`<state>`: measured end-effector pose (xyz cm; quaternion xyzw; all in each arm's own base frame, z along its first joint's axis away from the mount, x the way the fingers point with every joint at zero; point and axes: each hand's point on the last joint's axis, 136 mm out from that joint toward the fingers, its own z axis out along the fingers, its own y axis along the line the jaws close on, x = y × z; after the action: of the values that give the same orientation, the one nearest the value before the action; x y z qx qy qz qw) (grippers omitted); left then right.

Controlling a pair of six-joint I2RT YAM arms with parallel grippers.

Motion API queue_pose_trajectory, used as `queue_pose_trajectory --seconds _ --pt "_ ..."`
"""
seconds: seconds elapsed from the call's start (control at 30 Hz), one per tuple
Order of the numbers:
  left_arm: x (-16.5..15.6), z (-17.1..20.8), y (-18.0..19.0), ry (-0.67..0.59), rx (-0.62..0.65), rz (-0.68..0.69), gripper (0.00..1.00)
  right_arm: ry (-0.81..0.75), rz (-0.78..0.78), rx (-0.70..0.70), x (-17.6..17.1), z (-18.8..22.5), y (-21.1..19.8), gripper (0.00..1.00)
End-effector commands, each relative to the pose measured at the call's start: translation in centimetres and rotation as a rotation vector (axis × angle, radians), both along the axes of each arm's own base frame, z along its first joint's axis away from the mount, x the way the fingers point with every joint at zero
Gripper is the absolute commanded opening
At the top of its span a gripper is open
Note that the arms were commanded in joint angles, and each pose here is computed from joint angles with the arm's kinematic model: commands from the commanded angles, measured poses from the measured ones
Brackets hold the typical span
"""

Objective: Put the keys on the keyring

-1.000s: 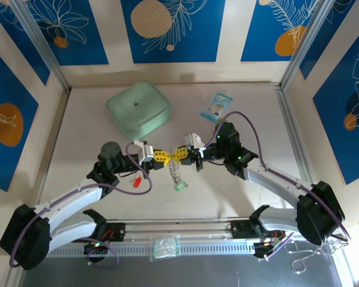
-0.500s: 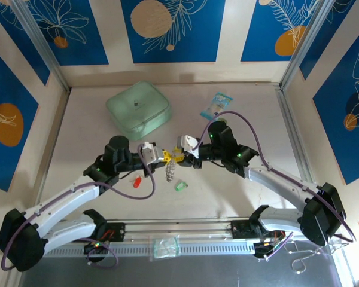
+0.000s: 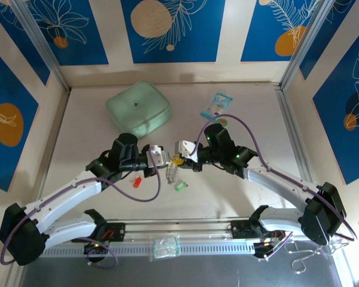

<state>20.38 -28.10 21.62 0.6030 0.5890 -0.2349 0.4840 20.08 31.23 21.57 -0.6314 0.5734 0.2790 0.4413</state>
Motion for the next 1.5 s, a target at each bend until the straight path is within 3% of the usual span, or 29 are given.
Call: queue_pose_trajectory --seconds 0.0,0.1,0.27,0.33,0.4,0.5,0.77,1.1,1.33,1.47 --pt "-0.4 2.1 -0.5 -0.033 -0.032 -0.037 0.0 -0.033 0.021 0.023 -0.1 1.3 0.4 0.16" --pt "-0.6 2.0 -0.5 -0.03 -0.032 -0.039 0.0 -0.041 0.021 0.027 -0.1 1.4 0.5 0.02" --pt "-0.5 2.0 -0.2 -0.028 -0.044 -0.012 0.0 -0.034 0.031 0.022 -0.3 1.1 0.4 0.0" --pt "-0.1 1.6 0.1 -0.025 -0.049 0.02 0.21 -0.025 0.036 0.037 -0.4 1.1 0.4 0.0" --pt "0.1 1.3 0.4 -0.022 -0.069 0.039 0.33 -0.018 0.044 0.06 -0.5 1.3 0.4 0.0" --pt "0.3 0.6 0.8 0.005 -0.109 0.052 0.36 -0.003 0.06 0.095 -0.7 1.7 0.5 0.0" --pt "-0.1 -0.1 0.6 0.054 -0.168 0.014 0.26 0.021 0.091 0.116 -1.3 1.7 0.5 0.0" --pt "-0.7 0.8 0.4 0.061 -0.216 -0.037 0.24 0.032 0.111 0.128 -1.7 1.9 0.6 0.0" --pt "-0.7 0.8 0.3 0.073 -0.215 -0.052 0.12 0.045 0.128 0.172 -2.0 2.8 0.9 0.0" --pt "-0.7 2.1 0.2 0.041 -0.254 -0.059 0.0 0.055 0.138 0.176 -2.1 2.8 1.1 0.0"
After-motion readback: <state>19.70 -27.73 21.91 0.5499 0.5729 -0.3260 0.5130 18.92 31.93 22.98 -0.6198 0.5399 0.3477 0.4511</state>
